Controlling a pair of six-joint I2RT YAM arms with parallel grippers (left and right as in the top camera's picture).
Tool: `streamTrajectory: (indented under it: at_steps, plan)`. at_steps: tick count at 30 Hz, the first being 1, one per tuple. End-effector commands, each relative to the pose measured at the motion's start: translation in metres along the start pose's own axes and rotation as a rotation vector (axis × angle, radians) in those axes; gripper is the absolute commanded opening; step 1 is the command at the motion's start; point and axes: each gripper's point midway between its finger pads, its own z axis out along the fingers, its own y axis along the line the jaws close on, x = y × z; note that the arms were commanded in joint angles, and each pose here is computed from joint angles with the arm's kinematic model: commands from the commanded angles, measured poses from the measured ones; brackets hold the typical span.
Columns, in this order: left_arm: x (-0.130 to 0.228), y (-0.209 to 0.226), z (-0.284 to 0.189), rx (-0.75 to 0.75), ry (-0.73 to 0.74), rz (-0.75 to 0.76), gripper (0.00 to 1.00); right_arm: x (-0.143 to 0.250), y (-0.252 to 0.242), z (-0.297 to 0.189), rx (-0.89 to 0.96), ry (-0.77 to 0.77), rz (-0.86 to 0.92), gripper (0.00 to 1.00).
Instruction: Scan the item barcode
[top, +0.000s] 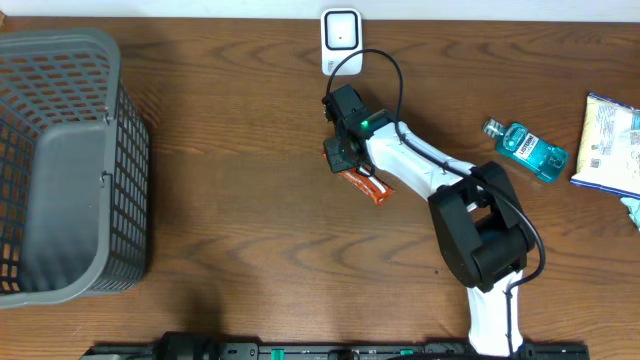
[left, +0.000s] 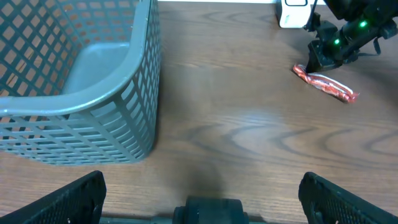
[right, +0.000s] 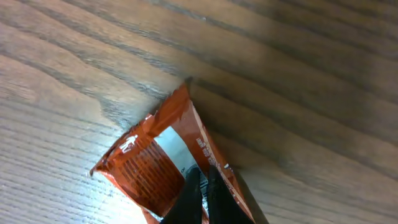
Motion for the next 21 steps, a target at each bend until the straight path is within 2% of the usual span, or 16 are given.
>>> streamTrajectory:
  at_steps: [1, 5, 6, 10, 13, 17, 21]
  plan:
    - [0.018, 0.002, 0.0, -0.014, 0.082, 0.001, 0.99, -0.009, 0.006, -0.009, -0.016, -0.019, 0.009, 0.01]
    - [0.018, 0.002, 0.0, -0.014, 0.082, 0.001, 0.99, -0.027, 0.002, -0.048, -0.02, -0.053, 0.029, 0.01]
    - [0.018, 0.002, 0.0, -0.014, 0.082, 0.001, 0.99, -0.03, 0.0, -0.059, -0.021, -0.064, 0.033, 0.05]
    - [0.018, 0.002, 0.0, -0.014, 0.082, 0.001, 1.0, -0.03, -0.001, -0.098, -0.025, -0.088, 0.013, 0.5]
    - [0.018, 0.002, 0.0, -0.014, 0.082, 0.001, 0.99, -0.019, 0.003, -0.106, -0.006, -0.062, -0.088, 0.99]
    - [0.018, 0.002, 0.0, -0.014, 0.082, 0.001, 0.99, 0.005, -0.007, -0.09, 0.131, 0.007, -0.174, 0.99]
    - [0.019, 0.002, 0.0, -0.014, 0.081, 0.002, 0.99, 0.037, -0.001, -0.081, 0.076, 0.12, -0.076, 0.99]
